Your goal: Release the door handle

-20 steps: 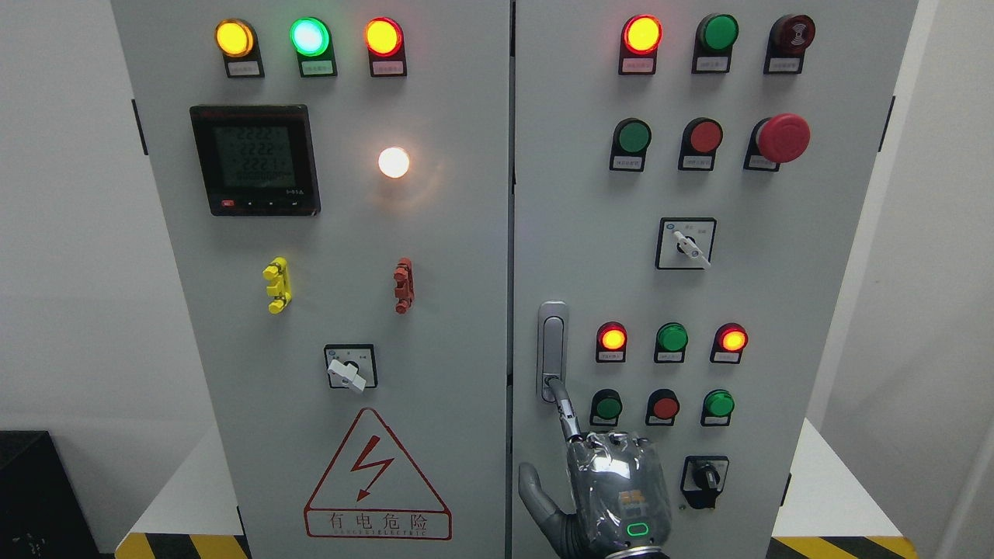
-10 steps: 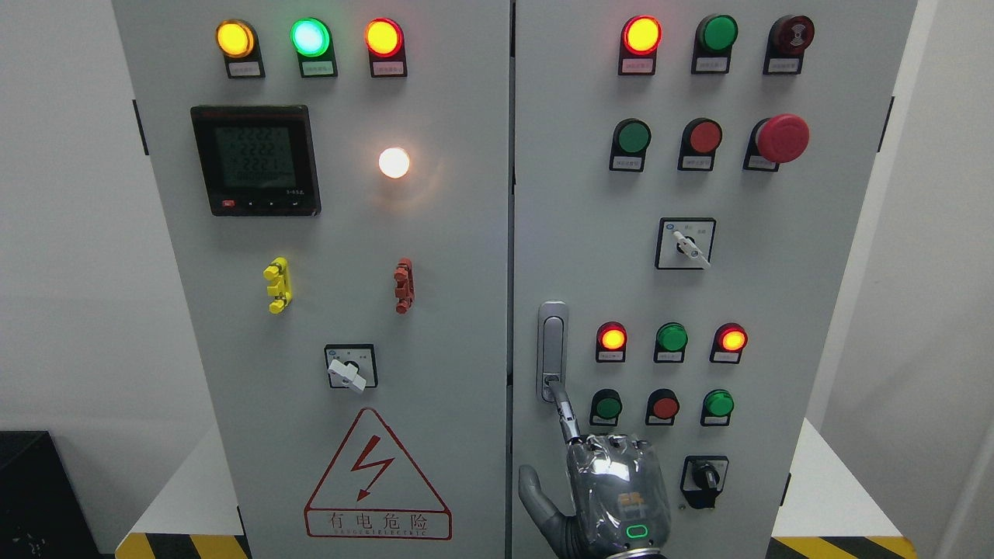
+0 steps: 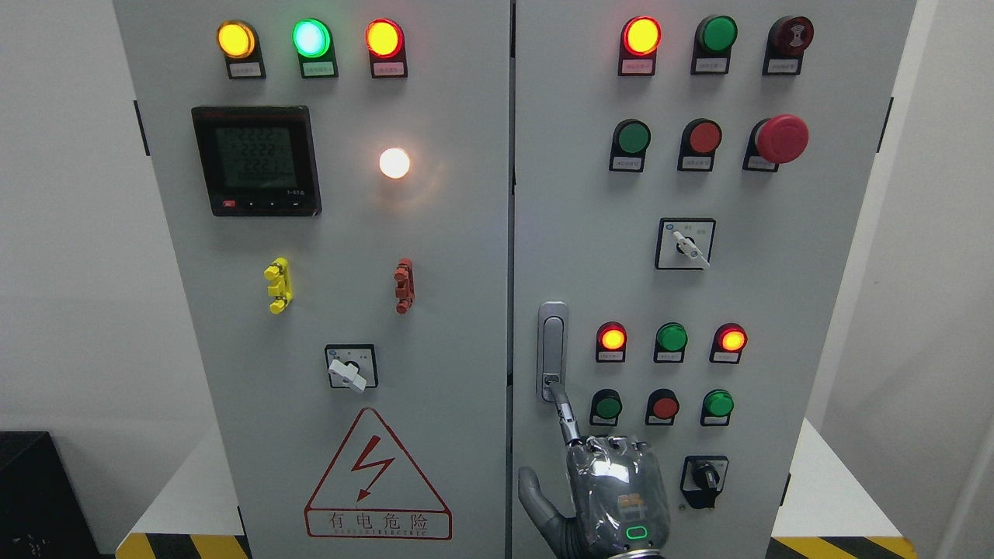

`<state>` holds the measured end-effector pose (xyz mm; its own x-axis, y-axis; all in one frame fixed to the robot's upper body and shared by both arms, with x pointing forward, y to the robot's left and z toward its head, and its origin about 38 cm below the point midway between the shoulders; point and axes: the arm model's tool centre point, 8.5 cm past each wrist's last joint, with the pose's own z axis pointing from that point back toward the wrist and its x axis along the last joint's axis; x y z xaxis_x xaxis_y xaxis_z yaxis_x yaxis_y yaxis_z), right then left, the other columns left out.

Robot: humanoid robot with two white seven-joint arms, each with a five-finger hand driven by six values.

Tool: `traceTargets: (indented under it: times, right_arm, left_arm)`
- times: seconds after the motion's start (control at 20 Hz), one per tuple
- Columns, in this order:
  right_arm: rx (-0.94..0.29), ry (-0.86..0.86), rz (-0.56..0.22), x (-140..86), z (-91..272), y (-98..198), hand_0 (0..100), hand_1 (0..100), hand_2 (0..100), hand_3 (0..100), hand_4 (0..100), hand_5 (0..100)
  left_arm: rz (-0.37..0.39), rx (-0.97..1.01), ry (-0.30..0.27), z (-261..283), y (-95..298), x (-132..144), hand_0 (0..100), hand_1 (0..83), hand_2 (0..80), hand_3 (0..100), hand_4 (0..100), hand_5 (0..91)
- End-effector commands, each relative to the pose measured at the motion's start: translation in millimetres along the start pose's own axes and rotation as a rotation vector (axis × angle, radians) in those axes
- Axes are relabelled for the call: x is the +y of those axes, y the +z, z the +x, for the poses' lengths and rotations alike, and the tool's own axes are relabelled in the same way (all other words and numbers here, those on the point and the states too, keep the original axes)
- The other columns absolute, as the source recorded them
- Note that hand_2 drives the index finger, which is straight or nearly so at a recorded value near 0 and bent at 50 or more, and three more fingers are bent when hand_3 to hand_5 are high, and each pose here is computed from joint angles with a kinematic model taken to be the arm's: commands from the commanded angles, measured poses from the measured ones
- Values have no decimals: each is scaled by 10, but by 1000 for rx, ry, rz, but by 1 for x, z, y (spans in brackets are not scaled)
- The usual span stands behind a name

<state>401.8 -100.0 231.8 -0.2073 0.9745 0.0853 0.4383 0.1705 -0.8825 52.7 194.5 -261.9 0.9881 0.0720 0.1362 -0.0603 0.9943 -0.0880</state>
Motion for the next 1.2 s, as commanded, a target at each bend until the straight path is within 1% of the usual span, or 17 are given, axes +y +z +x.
traceTargets:
  times: [0.0,0.45,0.75,1.15]
  right_arm:
    - [5,3,24,8,-1,2,436,238,0,1000,980,986]
    - [2,0,23,7,0,2,431,239,0,1000,980,985]
    - [5,-4,41,12,0,9,429,240,0,1000,981,985]
    - [6,-3,32,10,-1,8,427,241,0,1000,980,985]
  left_arm:
    - [-2,-16,-21,6,-1,-1,0,0,25,84,11,0]
    - [-2,-15,-21,5,-1,-1,0,0,24,86,11,0]
    - [-2,-16,-21,6,-1,-1,0,0,25,83,11,0]
    - [-2,-16,-21,6,-1,-1,0,0,25,86,12,0]
